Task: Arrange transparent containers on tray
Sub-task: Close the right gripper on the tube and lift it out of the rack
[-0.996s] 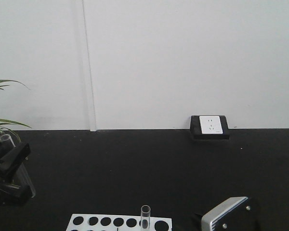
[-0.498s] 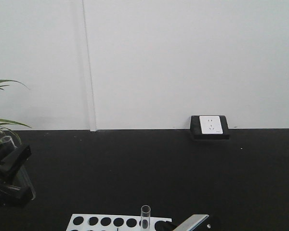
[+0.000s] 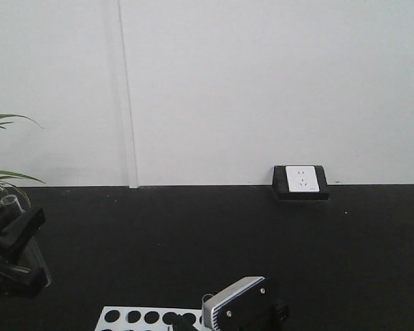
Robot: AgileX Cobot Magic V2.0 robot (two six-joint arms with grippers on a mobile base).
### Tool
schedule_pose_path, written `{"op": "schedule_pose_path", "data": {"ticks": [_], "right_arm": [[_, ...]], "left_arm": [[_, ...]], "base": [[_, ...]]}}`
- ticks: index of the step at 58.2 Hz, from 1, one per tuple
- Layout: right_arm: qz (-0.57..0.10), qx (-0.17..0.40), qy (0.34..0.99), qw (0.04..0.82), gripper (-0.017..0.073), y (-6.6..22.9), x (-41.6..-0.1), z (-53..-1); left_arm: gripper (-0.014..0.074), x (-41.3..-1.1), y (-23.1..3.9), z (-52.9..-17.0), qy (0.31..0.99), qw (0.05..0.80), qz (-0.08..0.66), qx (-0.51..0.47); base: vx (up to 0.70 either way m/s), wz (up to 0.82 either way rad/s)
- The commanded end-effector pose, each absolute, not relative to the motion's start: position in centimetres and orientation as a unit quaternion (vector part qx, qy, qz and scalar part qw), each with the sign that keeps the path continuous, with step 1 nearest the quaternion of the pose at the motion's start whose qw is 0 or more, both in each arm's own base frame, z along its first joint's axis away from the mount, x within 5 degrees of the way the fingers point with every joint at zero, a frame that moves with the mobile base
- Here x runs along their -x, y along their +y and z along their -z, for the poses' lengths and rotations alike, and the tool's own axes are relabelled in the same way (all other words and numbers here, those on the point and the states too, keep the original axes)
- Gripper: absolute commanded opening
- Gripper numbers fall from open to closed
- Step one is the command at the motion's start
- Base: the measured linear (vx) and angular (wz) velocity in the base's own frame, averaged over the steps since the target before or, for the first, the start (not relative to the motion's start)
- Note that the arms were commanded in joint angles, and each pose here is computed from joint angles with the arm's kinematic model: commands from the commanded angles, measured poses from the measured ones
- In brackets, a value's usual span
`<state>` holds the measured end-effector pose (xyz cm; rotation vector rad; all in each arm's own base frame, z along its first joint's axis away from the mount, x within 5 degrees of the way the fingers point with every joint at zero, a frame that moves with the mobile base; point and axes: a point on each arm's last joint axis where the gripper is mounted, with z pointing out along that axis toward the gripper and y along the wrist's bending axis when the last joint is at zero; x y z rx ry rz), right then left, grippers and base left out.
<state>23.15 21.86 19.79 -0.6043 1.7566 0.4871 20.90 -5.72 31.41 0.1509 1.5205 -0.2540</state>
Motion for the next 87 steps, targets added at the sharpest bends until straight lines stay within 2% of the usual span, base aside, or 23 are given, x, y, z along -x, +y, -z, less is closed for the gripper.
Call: {"op": "schedule_pose_path", "data": {"ticks": [1, 8, 17, 31, 32, 33, 48, 58, 77, 87], "right_arm": [[-0.221, 0.240, 0.714, 0.619, 0.0478, 22.2, -23.7, -21.8], [-0.217, 0.216, 0.728, 0.613, 0.0478, 22.1, -24.0, -21.3], [-0.217, 0.220, 0.727, 0.613, 0.0445, 22.1, -24.0, -21.2], [-0.217, 0.230, 0.728, 0.608, 0.0276, 22.2, -23.9, -21.1], [-0.217, 0.236, 0.725, 0.609, 0.0224, 22.3, -23.8, -21.1], [-0.217, 0.236, 0.725, 0.609, 0.0212, 22.3, -23.8, -21.1], [-0.222, 0.230, 0.718, 0.618, 0.0106, 22.0, -23.6, -22.1], [-0.226, 0.230, 0.704, 0.633, 0.0093, 21.3, -22.9, -24.5], [-0.240, 0.190, 0.686, 0.660, 0.0093, 19.4, -21.5, -28.8], [-0.240, 0.208, 0.672, 0.669, 0.0096, 19.6, -21.4, -31.6]], "left_arm": [[0.0138, -20.6, -5.6, -33.8, 0.636, 0.759, 0.124, -0.058], [0.0138, -20.6, -5.6, -33.8, 0.636, 0.759, 0.124, -0.058], [0.0138, -20.6, -5.6, -33.8, 0.636, 0.759, 0.124, -0.058], [0.0138, -20.6, -5.6, -33.8, 0.636, 0.759, 0.124, -0.058], [0.0138, -20.6, -5.6, -33.8, 0.636, 0.759, 0.124, -0.058], [0.0138, -20.6, -5.6, -33.8, 0.636, 0.759, 0.124, -0.058], [0.0138, -20.6, -5.6, -33.8, 0.636, 0.759, 0.124, -0.058], [0.0138, -20.6, -5.6, -33.8, 0.636, 0.759, 0.124, -0.058], [0.0138, -20.6, -5.6, -33.8, 0.637, 0.759, 0.124, -0.059], [0.0138, -20.6, -5.7, -33.7, 0.639, 0.757, 0.123, -0.060]], "base": [[0.00, 0.00], [0.00, 0.00], [0.00, 0.00], [0.00, 0.00], [0.00, 0.00], [0.00, 0.00], [0.00, 0.00], [0.00, 0.00], [0.00, 0.00], [0.00, 0.00]]}}
